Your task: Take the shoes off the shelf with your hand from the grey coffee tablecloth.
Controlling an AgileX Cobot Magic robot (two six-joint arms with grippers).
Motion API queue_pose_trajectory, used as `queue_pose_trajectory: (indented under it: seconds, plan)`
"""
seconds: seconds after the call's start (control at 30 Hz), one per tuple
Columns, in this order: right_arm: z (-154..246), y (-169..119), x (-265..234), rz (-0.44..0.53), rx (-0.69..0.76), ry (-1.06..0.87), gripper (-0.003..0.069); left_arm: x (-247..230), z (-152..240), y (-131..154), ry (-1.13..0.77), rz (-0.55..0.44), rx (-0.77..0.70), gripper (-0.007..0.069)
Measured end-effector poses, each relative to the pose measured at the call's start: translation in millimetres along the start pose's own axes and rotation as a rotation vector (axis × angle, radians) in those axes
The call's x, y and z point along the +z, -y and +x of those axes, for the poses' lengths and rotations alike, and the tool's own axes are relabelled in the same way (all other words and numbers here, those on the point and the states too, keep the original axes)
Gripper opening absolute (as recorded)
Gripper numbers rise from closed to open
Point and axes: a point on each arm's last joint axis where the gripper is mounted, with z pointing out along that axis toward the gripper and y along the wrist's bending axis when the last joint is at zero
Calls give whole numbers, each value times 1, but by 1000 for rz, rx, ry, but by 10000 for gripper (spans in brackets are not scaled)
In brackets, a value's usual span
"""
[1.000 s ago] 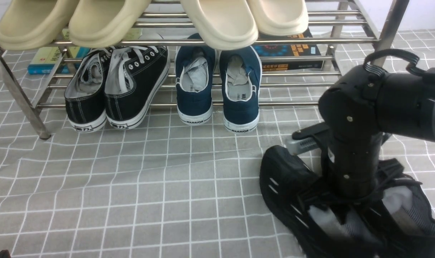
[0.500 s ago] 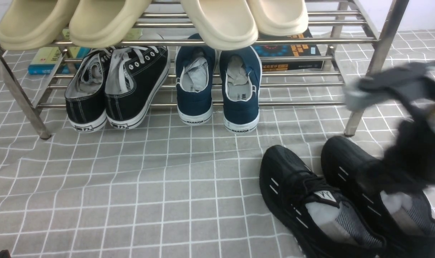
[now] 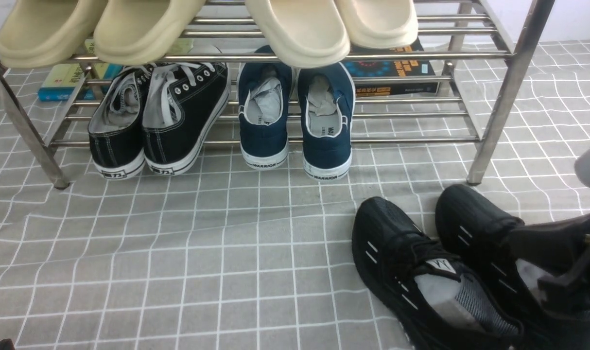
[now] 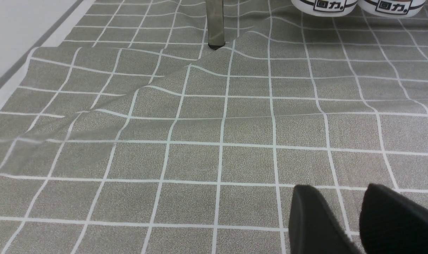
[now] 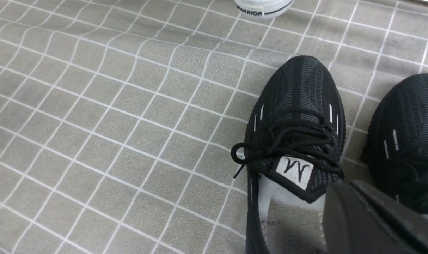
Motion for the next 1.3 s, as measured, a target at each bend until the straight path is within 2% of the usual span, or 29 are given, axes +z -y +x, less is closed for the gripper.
queue_pose_trajectory:
  seconds: [0.37, 0.53, 0.6, 0.7, 0.73, 0.83, 0.93, 1.07, 1.3]
  plan:
    - [3, 0, 4, -14, -14, 28, -7, 0, 0, 0, 0, 0, 0, 240]
    - [35, 14, 8, -27, -100, 129, -5, 0, 0, 0, 0, 0, 0, 240]
    - [46, 23, 1, -2, -93, 176, -2, 0, 0, 0, 0, 0, 1, 240]
    - [76, 51, -18, 159, -15, 294, 0, 0, 0, 0, 0, 0, 1, 240]
    - [78, 52, -21, 168, -13, 313, 0, 0, 0, 0, 0, 0, 1, 240]
    - [112, 68, -29, 329, 43, 397, 0, 0, 0, 0, 0, 0, 1, 240]
    - [143, 75, -29, 435, 83, 448, 2, 0, 0, 0, 0, 0, 1, 240]
    - [168, 80, -20, 491, 111, 432, 5, 0, 0, 0, 0, 0, 1, 240]
    - [173, 79, -18, 471, 93, 392, 13, 0, 0, 0, 0, 0, 2, 240]
